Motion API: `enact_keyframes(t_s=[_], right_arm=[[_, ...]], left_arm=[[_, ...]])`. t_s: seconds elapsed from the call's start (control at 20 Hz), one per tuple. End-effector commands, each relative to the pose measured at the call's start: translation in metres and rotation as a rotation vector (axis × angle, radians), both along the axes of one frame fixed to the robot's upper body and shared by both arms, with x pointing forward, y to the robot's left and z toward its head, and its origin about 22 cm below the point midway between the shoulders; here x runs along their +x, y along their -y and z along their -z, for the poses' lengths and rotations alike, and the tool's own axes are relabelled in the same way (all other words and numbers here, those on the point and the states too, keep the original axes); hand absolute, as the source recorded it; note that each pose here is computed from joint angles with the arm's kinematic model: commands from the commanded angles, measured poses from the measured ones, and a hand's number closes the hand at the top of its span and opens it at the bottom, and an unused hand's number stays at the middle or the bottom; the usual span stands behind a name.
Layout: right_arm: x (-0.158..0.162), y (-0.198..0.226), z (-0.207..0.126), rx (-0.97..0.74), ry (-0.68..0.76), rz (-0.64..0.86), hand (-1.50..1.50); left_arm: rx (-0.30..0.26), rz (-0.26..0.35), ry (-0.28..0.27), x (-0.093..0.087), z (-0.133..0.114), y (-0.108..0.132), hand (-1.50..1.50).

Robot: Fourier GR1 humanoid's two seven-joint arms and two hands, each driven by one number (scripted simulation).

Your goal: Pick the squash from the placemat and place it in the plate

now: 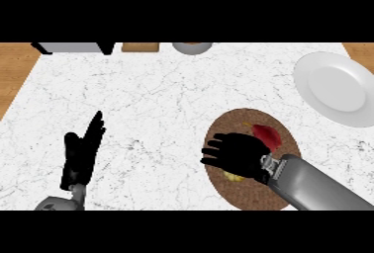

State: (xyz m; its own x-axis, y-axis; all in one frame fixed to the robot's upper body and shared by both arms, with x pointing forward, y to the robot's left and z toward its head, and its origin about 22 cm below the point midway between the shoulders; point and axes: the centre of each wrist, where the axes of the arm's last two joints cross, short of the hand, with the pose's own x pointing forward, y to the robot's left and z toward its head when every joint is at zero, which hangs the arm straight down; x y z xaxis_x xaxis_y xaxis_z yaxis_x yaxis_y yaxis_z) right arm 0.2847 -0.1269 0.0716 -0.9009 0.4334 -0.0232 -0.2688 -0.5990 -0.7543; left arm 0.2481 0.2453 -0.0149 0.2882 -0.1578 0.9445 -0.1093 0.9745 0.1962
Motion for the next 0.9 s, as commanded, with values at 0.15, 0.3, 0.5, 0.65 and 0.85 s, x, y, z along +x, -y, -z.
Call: enact_keyframes(t_s=[0.15,0.3,0.5,0.65,0.85], right_arm=[[0.008,-0.002,0.011,-0.036,-0.003,0.002,-1.50],[0.009,-0.007,0.022,-0.037,-0.021,0.011,-1.50],[0.017,0.013,0.025,-0.028,-0.008,0.024,-1.50],[0.023,0.004,0.032,-0.024,-0.008,-0.002,-1.50],[0.020,0.013,0.048,-0.068,-0.015,0.007,-1.50]], left_arm=[[-0.004,-0.007,-0.009,0.002,-0.014,-0.004,0.00],[-0.019,0.004,-0.007,0.007,-0.014,0.011,0.00],[-0.010,-0.005,0.023,-0.012,-0.008,0.011,0.00],[0.004,0.003,-0.004,-0.003,-0.009,-0.012,0.00],[0.005,0.008,0.016,-0.007,-0.003,0.005,0.00]])
